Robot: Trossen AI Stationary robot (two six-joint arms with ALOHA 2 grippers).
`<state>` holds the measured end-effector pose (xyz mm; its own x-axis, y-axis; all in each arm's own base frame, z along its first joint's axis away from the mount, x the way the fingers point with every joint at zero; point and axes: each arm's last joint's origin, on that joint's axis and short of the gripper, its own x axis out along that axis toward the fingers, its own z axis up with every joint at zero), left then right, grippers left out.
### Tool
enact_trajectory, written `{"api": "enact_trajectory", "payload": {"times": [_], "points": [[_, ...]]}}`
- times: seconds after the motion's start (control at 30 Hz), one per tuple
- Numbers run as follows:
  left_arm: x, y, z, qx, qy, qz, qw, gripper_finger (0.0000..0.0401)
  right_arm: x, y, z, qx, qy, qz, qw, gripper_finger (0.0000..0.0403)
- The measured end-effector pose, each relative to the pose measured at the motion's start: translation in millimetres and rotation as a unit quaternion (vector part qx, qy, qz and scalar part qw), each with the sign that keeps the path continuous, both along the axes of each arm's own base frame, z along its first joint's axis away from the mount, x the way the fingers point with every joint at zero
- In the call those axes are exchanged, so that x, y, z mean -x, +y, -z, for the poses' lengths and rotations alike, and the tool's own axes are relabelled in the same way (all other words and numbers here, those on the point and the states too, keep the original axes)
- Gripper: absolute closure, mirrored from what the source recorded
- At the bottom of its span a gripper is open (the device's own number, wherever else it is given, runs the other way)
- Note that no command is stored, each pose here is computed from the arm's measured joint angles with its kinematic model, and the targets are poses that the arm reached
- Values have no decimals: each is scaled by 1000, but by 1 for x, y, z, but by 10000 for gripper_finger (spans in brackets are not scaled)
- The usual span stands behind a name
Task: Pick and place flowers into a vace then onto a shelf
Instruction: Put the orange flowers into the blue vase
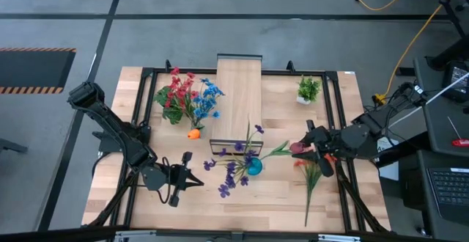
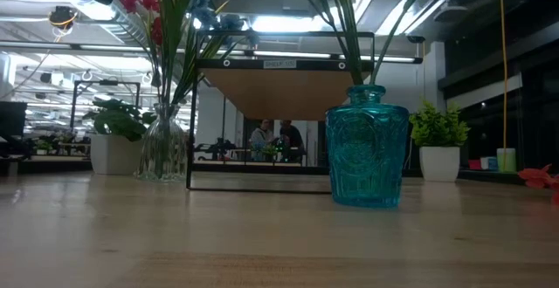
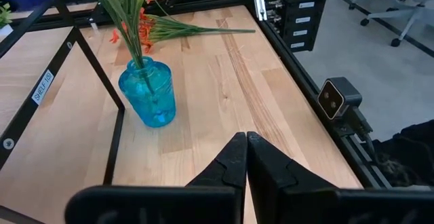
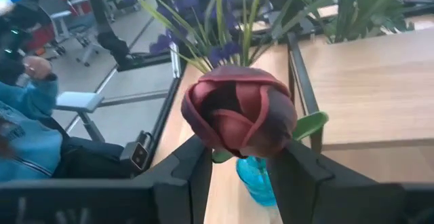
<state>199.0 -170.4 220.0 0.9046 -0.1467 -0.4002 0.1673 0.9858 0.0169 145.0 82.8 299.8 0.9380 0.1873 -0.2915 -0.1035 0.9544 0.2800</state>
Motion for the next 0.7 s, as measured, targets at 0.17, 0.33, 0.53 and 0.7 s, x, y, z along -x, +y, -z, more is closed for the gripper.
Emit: {"api": "enact_trajectory", "payload": {"times": [0.17, 0.33, 0.53, 0.7], "points": [[0, 0, 0, 0, 0, 0, 1000, 399, -6, 4, 5, 8, 13, 3, 1000, 270], [0, 0, 0, 0, 0, 0, 1000, 398, -15, 9, 13, -1, 37, 11, 999, 270], [0, 0, 0, -1, 0, 0, 1000, 394, -23, 15, 16, 10, 33, 7, 999, 270], [0, 0, 0, 0, 0, 0, 1000, 398, -23, 15, 16, 7, 32, 7, 999, 270]]}}
